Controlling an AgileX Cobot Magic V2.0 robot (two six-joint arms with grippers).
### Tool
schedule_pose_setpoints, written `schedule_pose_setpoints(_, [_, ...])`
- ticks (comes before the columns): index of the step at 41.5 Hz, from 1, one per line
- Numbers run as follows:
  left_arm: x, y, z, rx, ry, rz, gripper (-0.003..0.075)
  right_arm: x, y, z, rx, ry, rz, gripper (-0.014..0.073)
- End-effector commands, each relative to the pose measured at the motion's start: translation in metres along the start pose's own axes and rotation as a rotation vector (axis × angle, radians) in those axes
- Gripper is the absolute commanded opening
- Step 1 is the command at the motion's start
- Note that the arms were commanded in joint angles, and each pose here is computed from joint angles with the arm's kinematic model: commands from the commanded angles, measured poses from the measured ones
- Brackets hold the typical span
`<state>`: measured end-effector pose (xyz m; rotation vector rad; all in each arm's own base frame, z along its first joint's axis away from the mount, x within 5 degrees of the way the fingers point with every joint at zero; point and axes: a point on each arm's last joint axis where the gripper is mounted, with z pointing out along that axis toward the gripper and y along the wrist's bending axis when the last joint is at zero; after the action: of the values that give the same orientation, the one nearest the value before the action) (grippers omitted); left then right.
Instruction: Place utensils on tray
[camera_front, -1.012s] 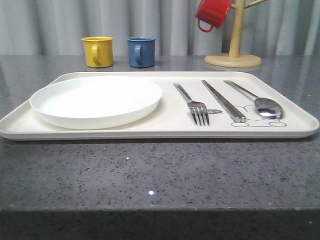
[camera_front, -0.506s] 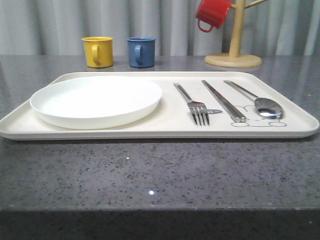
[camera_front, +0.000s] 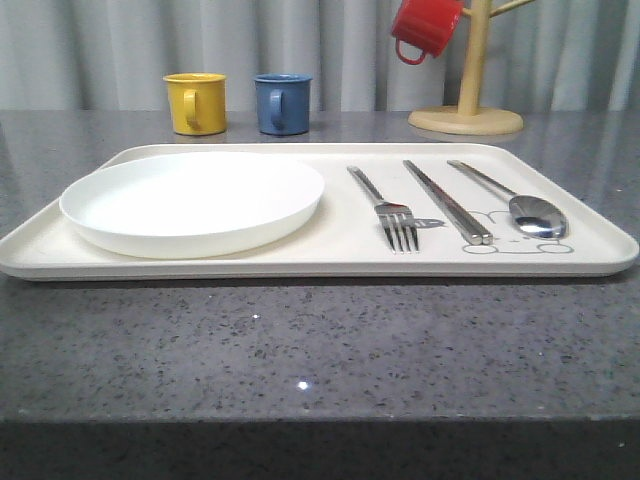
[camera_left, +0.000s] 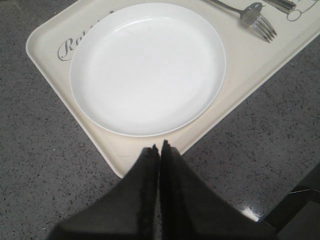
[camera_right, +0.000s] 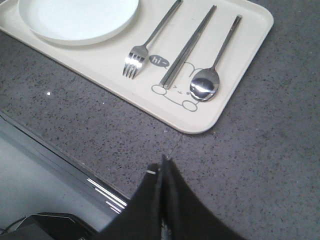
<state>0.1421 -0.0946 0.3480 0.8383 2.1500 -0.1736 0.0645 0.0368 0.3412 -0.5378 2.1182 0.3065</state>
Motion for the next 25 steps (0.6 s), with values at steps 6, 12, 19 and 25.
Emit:
schedule_pose_setpoints(6, [-0.0129, 0.0007, -0.0089, -0.004, -0.106, 0.001, -0.0018, -0.0130, 0.0000, -0.0047, 0.003, -0.103, -0.004, -0.0069])
schedule_pose_setpoints(12, [-0.0129, 0.0007, -0.0089, -0.004, -0.106, 0.001, -0.0018, -0.0127, 0.0000, -0.0047, 0.002, -0.100, -0.004, -0.0069])
schedule_pose_setpoints(19, [-0.0129, 0.0007, -0.0089, -0.004, -0.106, 0.001, -0.0018, -0.0127, 0.0000, -0.0047, 0.002, -0.100, -0.004, -0.0069])
schedule_pose_setpoints(25, [-0.0108, 0.0010, -0.0138, -0.008, -0.129, -0.003, -0.0018, -0.0126, 0.0000, -0.0046, 0.002, -0.099, -0.004, -0.0069])
